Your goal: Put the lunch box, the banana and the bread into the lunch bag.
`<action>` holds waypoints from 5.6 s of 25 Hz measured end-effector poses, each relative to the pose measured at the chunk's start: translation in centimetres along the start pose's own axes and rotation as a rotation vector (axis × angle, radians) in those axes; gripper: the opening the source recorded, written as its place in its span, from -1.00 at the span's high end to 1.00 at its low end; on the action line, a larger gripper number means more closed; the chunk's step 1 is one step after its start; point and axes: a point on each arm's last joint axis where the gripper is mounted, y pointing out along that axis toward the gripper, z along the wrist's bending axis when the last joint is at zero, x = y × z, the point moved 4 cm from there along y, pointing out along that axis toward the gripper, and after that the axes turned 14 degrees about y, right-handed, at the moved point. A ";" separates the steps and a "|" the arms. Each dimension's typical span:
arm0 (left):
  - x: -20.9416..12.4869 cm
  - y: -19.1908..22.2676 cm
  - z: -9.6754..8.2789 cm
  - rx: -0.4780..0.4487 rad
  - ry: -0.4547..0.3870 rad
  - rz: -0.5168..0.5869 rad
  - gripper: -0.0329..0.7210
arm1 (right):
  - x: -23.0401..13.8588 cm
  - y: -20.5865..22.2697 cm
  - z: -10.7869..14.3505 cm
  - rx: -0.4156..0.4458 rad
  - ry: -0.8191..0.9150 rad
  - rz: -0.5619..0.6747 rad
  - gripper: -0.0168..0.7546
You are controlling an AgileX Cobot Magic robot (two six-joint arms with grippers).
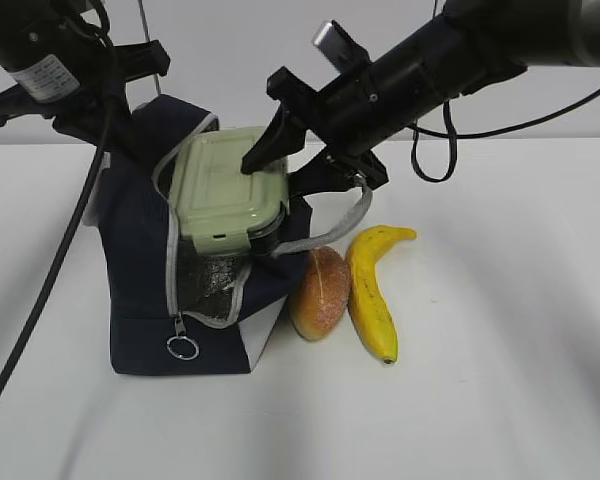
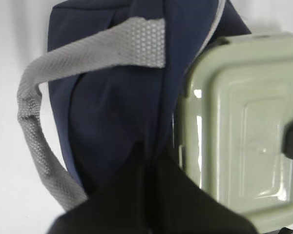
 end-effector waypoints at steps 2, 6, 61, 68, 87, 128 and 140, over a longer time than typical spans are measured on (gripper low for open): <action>0.0 0.0 0.0 0.000 0.000 0.000 0.92 | -0.2 0.8 0.0 -0.004 -0.002 0.007 -0.09; 0.0 0.0 0.0 0.000 0.000 -0.001 0.92 | -0.6 2.5 0.1 -0.011 -0.004 0.026 -0.09; -0.4 0.0 0.0 -0.002 0.001 0.027 0.92 | 1.9 3.5 5.4 0.130 -0.264 0.136 -0.55; -0.5 0.0 0.0 -0.001 0.010 0.036 0.92 | 2.3 3.0 4.2 0.002 -0.306 0.115 -0.55; -0.8 -0.1 0.2 0.017 0.035 0.062 0.92 | 1.4 -9.1 8.1 -0.295 -0.396 -0.186 -0.52; -0.9 -0.1 0.3 0.022 0.059 0.067 0.92 | -2.5 -1.5 -9.5 -0.633 -0.098 -0.018 -0.34; -0.9 -0.1 0.3 0.021 0.059 0.068 0.92 | -2.0 0.5 -11.3 -0.636 -0.142 0.019 -0.33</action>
